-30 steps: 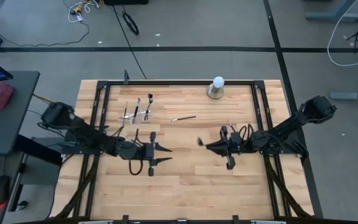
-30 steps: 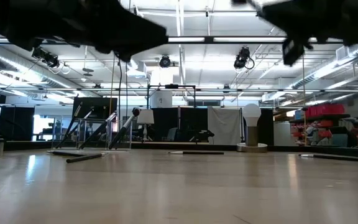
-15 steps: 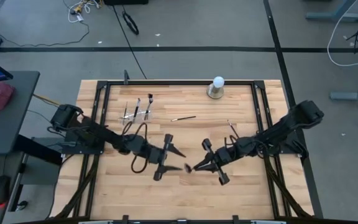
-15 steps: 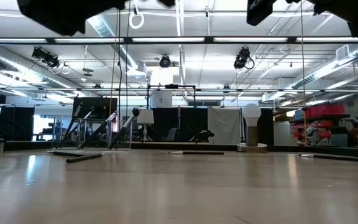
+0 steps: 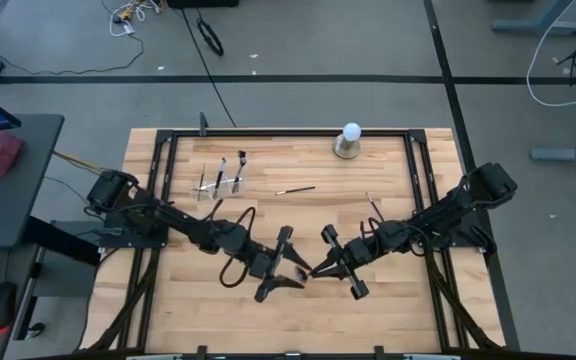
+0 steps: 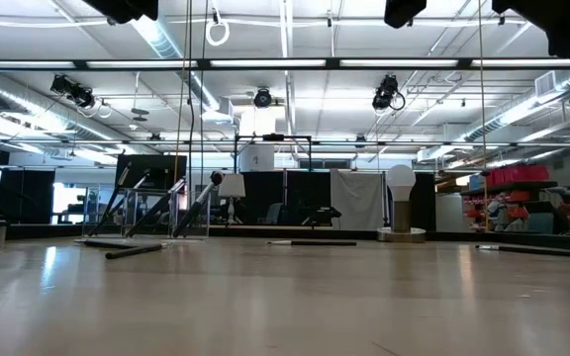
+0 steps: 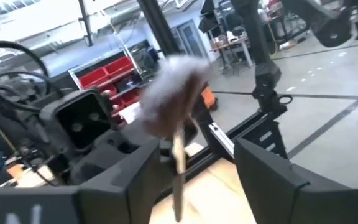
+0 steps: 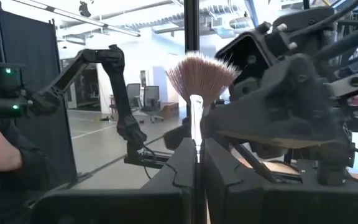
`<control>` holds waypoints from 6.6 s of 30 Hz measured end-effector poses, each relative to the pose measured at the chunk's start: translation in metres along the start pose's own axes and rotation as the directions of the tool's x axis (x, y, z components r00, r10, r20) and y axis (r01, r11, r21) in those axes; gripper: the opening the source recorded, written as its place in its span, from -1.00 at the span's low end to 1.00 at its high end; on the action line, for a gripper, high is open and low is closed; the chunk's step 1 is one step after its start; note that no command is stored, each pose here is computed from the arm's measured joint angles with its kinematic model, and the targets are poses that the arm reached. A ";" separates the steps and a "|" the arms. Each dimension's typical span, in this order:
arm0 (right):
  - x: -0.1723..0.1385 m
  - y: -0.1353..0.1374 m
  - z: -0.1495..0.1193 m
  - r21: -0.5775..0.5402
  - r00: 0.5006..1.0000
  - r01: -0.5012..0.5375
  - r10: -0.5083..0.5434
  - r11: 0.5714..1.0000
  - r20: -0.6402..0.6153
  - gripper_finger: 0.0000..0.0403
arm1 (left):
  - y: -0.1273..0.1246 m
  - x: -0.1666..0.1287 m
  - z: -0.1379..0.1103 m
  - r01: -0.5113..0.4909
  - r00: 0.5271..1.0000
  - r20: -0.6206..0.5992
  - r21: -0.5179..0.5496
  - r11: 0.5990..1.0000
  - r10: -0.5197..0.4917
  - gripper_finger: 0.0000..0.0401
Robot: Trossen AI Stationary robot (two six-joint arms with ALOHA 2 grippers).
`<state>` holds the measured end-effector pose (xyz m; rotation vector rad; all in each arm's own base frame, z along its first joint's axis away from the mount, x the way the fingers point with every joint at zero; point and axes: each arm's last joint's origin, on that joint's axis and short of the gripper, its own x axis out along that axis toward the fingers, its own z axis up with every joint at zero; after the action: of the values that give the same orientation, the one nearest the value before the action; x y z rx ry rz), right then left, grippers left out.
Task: Put items in baskets/containers
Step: Put the black highlighter brush into the right section of the transparent organizer, then put the black eyeshadow brush into the middle section of the transparent organizer
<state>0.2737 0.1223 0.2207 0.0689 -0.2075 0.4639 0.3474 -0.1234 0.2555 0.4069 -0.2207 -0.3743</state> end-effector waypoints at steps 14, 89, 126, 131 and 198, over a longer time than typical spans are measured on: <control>0.000 0.000 -0.002 0.002 1.000 0.001 -0.001 1.000 -0.016 -0.94 | 0.003 0.008 0.004 0.000 0.999 0.038 0.003 1.000 0.000 -0.63; -0.021 -0.007 -0.008 0.018 0.846 0.420 -0.384 0.907 -0.371 -0.49 | 0.135 -0.235 -0.086 -0.940 0.218 -0.896 -0.087 0.330 0.387 -0.57; -0.164 -0.023 -0.043 -0.267 -0.102 0.952 -0.664 0.151 -0.741 -0.14 | 0.039 -0.095 -0.029 -0.536 0.723 -0.647 -0.305 0.787 0.242 -0.67; -0.196 -0.028 -0.066 -0.238 -0.196 0.970 -0.708 -0.041 -0.678 -0.15 | 0.027 -0.086 -0.042 -0.516 0.717 -0.666 -0.305 0.800 0.208 -0.67; -0.035 0.007 -0.009 -0.061 0.956 0.268 -0.273 0.961 -0.105 -0.98 | 0.024 -0.019 -0.055 -0.212 0.977 -0.046 -0.180 0.961 0.207 0.06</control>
<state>0.2418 0.1148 0.2051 0.0248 -0.0957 0.1881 0.3535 -0.0764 0.2142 0.2029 -0.1993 -0.1785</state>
